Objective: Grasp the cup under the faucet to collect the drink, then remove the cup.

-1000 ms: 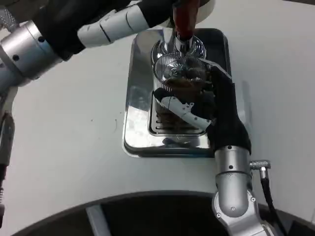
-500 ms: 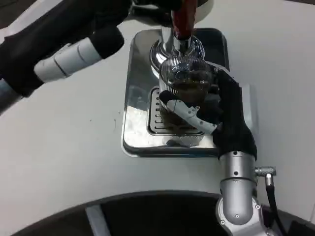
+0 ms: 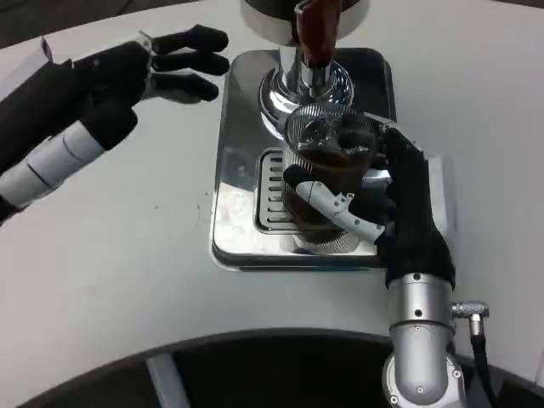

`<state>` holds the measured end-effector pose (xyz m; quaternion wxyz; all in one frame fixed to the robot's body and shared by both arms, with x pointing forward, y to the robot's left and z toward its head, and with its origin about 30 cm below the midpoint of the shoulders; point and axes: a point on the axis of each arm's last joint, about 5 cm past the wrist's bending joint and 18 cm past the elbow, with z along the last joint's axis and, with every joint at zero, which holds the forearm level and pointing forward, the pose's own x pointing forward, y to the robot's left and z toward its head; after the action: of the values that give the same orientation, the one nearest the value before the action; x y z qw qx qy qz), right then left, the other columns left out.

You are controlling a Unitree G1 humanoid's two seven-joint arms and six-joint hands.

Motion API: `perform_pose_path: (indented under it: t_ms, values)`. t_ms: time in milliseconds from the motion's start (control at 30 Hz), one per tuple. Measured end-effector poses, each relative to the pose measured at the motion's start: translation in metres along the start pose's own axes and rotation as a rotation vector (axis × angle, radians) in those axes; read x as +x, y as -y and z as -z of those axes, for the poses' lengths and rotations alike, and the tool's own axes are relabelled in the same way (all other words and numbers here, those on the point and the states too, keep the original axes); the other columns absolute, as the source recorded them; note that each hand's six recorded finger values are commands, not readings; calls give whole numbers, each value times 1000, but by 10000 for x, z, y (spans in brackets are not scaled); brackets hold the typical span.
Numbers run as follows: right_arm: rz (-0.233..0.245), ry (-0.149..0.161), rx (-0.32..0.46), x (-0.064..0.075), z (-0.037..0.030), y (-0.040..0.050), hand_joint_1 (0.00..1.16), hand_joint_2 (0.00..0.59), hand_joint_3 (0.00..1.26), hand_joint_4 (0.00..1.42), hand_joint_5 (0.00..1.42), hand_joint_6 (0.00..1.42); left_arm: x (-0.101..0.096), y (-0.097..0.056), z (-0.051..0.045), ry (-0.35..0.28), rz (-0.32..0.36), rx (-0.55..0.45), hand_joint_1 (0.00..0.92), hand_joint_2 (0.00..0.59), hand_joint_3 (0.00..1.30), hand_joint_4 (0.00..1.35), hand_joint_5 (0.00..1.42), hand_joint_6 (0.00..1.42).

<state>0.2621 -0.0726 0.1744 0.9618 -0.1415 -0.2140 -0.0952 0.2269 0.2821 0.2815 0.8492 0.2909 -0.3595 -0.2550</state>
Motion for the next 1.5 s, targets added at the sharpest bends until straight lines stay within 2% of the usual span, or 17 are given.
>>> perform_pose_path:
  t_ms: [333, 600, 833, 1067, 1333, 1500]
  values:
    - [2, -7, -3, -98, 9, 103, 848, 178, 774, 893, 1044, 992, -240, 159, 66, -102, -6, -50, 0, 118, 232, 232, 299, 279]
    - [-3, 24, -12, -167, -29, 221, 854, 170, 813, 933, 1082, 1042, -364, 250, 95, -163, -19, -70, 0, 119, 232, 232, 290, 270]
    - [-13, 28, -23, -255, -46, 307, 856, 169, 824, 947, 1108, 1095, -443, 317, 116, -221, -6, -58, 0, 119, 231, 219, 279, 259]
    - [-25, 52, -31, -339, -99, 377, 857, 169, 840, 959, 1120, 1103, -491, 358, 123, -253, -6, -32, 0, 127, 228, 218, 267, 237]
    - [-34, 59, -37, -428, -129, 425, 857, 169, 858, 980, 1135, 1137, -533, 406, 118, -292, 2, 44, 0, 130, 192, 145, 181, 157]
    - [-49, 84, -31, -494, -197, 457, 857, 163, 873, 984, 1151, 1158, -554, 414, 108, -330, 34, 106, 0, 130, 170, 110, 139, 130]
